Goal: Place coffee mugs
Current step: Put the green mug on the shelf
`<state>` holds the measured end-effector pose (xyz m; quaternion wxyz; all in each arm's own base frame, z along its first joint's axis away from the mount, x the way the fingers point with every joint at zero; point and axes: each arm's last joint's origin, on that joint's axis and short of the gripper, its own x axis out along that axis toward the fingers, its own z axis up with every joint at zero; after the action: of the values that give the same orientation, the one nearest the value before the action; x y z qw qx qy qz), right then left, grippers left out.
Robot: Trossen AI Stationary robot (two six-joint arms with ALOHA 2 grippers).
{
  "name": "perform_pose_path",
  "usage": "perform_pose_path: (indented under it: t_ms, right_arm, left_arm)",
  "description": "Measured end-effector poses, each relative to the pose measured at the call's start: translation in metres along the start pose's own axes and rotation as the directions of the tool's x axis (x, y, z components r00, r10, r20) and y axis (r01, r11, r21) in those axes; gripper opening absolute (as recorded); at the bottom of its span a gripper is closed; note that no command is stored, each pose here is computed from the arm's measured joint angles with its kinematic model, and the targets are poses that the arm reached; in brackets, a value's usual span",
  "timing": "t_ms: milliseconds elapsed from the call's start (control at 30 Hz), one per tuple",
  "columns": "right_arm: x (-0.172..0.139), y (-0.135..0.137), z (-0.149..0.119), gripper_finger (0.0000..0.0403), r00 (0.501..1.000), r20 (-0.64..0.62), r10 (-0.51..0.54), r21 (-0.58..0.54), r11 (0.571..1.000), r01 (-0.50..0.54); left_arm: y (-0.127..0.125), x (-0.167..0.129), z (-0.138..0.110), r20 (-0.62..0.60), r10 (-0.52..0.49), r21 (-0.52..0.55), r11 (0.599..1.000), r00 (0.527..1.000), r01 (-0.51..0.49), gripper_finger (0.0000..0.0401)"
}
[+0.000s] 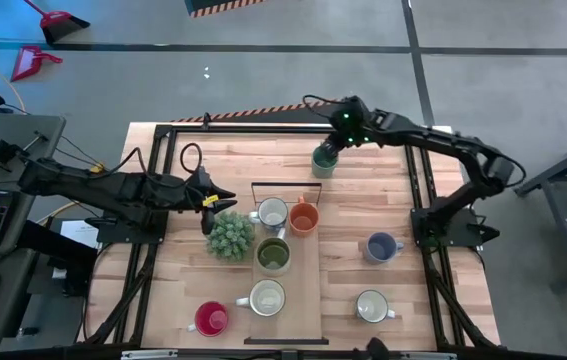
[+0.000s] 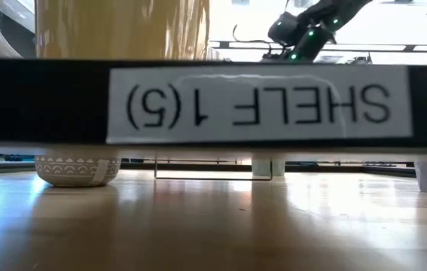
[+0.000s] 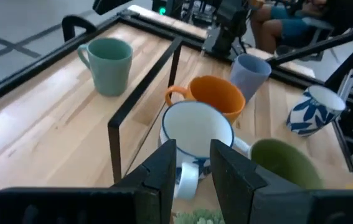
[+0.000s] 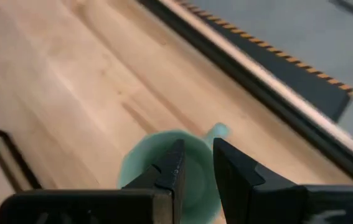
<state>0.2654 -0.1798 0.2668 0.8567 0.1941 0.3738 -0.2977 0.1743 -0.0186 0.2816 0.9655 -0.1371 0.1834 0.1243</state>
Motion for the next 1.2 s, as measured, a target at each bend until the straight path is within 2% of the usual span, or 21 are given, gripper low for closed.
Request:
perform_pose_path:
  t_ms: [167, 467, 633, 933, 1200]
  right_arm:
    - [0.017, 0.0, -0.001, 0.0067, 0.997, -0.05, 0.065, 0.018, 0.998, -0.064]
    - [0.019, -0.002, -0.004, 0.0067, 0.995, -0.079, 0.061, 0.032, 0.998, -0.059]
    - [0.019, -0.005, -0.012, 0.0067, 0.987, -0.16, 0.01, 0.054, 0.999, -0.002]
    - [0.018, -0.005, -0.016, 0.0067, 0.98, -0.199, -0.027, 0.143, 0.988, 0.057]
    - [0.02, 0.0, -0.019, 0.0067, 0.974, -0.199, -0.106, 0.112, 0.985, 0.13]
  left_arm:
    - [-0.001, 0.003, -0.001, -0.009, 0.004, 0.002, 1.0, 1.0, -0.004, 0.0087]
    - [-0.001, 0.003, -0.001, -0.008, 0.002, 0.002, 1.0, 1.0, -0.002, 0.0087]
    - [-0.002, 0.003, 0.001, 0.007, -0.004, -0.004, 1.0, 1.0, 0.004, 0.0087]
    - [-0.004, 0.003, 0.006, 0.06, -0.023, 0.01, 1.0, 0.998, 0.023, 0.0087]
    - [-0.005, 0.002, 0.009, 0.086, -0.033, 0.002, 0.999, 0.996, 0.033, 0.0087]
